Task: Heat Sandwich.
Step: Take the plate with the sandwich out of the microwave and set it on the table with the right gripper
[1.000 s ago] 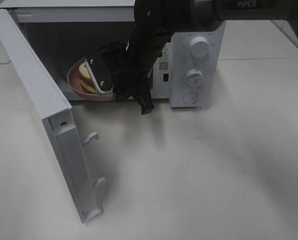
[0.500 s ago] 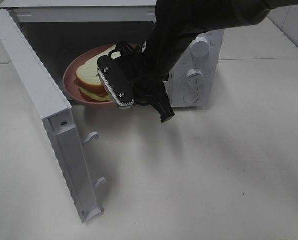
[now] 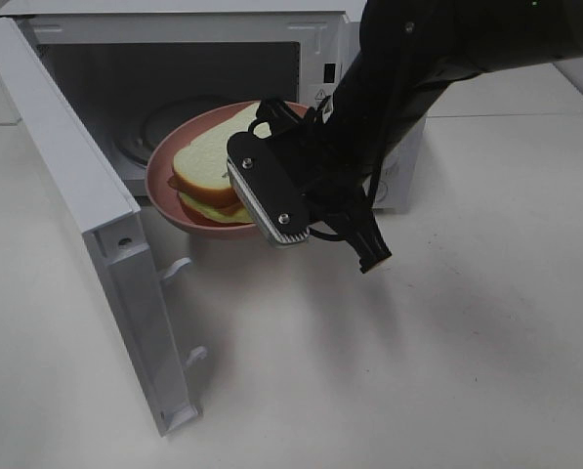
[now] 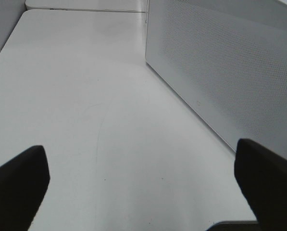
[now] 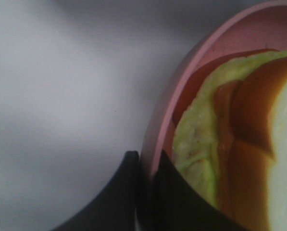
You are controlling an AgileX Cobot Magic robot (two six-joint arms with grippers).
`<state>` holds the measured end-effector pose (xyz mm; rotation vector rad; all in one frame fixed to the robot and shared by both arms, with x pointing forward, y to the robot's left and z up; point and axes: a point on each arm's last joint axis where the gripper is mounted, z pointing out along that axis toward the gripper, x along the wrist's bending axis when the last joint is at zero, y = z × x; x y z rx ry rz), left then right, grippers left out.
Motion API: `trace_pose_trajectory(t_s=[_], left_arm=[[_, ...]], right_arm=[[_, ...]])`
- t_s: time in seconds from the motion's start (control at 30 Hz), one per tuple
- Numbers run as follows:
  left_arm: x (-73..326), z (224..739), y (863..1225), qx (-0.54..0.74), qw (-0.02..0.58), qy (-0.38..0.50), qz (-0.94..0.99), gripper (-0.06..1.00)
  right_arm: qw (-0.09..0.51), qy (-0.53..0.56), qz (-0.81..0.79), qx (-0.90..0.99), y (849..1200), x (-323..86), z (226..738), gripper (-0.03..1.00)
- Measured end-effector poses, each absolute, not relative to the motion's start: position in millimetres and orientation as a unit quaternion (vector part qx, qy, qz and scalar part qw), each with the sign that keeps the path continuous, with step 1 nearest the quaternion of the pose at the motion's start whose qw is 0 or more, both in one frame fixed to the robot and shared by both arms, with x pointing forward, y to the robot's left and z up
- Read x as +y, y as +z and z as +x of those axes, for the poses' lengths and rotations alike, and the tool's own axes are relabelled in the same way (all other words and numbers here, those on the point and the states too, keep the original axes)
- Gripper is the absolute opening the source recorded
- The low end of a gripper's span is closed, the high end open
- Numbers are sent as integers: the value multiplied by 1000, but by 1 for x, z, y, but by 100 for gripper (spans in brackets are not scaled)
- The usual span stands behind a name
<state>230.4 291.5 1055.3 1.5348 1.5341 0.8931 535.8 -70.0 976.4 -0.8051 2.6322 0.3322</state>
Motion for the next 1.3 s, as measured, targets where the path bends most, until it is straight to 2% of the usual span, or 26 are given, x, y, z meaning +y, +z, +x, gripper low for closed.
trace_pose_trajectory(t_s=[0.77,1.3], left_arm=[[292,230,1055,603,387,351,603,97],[292,230,1055,603,387,351,603,97]], right_arm=[[174,119,-267,941,986,-125,462,5],[199,132,-235,942,997,-167,406,5]])
